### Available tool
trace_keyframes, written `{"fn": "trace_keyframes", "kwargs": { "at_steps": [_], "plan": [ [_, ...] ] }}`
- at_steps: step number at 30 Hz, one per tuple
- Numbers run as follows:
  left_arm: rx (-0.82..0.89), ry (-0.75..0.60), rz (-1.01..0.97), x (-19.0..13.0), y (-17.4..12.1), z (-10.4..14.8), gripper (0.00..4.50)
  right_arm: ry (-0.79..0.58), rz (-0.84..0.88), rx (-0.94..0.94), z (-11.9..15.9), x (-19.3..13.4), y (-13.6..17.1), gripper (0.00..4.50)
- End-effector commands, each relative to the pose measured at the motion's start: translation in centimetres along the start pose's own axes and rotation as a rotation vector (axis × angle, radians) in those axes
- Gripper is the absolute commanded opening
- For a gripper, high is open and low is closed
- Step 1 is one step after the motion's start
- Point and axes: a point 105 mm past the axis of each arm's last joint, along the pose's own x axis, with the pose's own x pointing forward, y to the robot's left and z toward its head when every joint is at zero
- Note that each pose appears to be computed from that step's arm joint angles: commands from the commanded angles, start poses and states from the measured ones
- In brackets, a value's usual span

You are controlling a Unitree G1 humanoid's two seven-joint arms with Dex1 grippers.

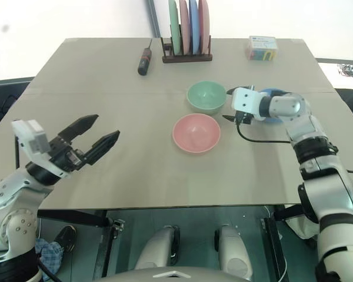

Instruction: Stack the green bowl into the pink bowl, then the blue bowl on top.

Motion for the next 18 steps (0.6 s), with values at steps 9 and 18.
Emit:
{"fn": "trace_keyframes", "kwargs": {
  "at_steps": [9,18],
  "plan": [
    [0.062,-0.012,-0.007,-1.1,-0.9,0.6,4.36,0.121,0.086,-0.307,2.1,5.2,-0.6,3.8],
    [0.072,-0.006,0.009,-1.4,-1.0,0.3,4.5,0.183,0.061,-0.319,2.0,6.4,-0.9,1.66]
  ]
}}
